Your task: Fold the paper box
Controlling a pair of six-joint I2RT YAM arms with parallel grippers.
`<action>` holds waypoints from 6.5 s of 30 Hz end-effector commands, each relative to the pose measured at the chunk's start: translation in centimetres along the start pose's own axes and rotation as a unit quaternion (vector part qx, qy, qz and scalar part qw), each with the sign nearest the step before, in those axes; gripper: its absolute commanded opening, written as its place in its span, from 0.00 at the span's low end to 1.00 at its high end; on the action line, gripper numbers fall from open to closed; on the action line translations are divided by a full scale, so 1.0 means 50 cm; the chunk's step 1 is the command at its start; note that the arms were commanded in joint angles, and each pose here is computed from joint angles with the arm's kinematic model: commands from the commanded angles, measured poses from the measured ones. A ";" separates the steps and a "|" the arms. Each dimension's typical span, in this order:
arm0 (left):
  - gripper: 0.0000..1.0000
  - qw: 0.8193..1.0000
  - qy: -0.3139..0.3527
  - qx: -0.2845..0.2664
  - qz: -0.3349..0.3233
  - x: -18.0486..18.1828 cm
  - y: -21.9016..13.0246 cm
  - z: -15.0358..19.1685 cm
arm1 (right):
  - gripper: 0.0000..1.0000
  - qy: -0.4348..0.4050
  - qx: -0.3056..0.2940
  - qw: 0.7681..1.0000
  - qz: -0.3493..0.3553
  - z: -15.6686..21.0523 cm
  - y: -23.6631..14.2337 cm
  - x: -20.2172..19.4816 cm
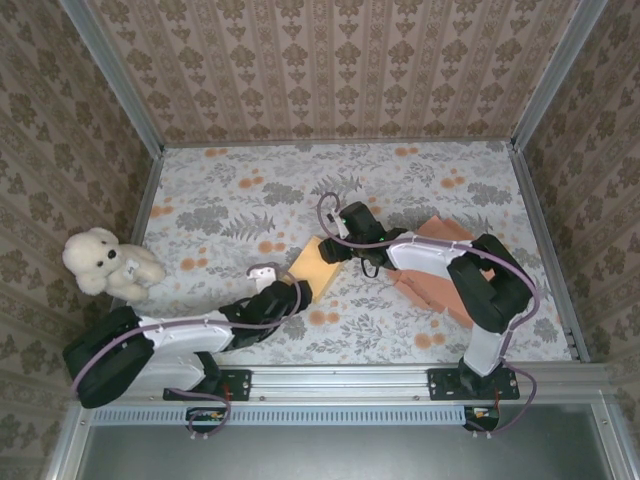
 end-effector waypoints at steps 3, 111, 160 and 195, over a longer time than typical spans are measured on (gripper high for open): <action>0.85 0.999 -0.035 -0.002 0.018 -0.034 0.028 -0.020 | 0.71 0.010 -0.004 0.999 -0.040 0.005 0.029 -0.004; 0.84 0.967 0.180 0.137 0.120 -0.349 0.259 0.035 | 0.67 0.287 -0.283 0.875 0.268 0.380 -0.441 -0.074; 0.00 0.939 0.161 0.205 0.223 -0.452 0.201 0.137 | 0.68 0.259 -0.278 0.887 0.263 0.362 -0.434 -0.071; 0.00 0.943 0.297 0.042 0.144 -0.276 0.010 -0.304 | 0.84 -0.493 -0.150 0.857 0.008 -0.151 -0.395 0.023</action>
Point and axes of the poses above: each hand's point on the last joint's axis, 136 mm out from that joint toward the fingers, its own y axis out along the fingers, its own x axis along the line the jaws close on, z = x × y, the point moved 9 cm from there along -y, back along the fingers, and after that the axes turned 14 degrees about -y, right-handed, at the moved point
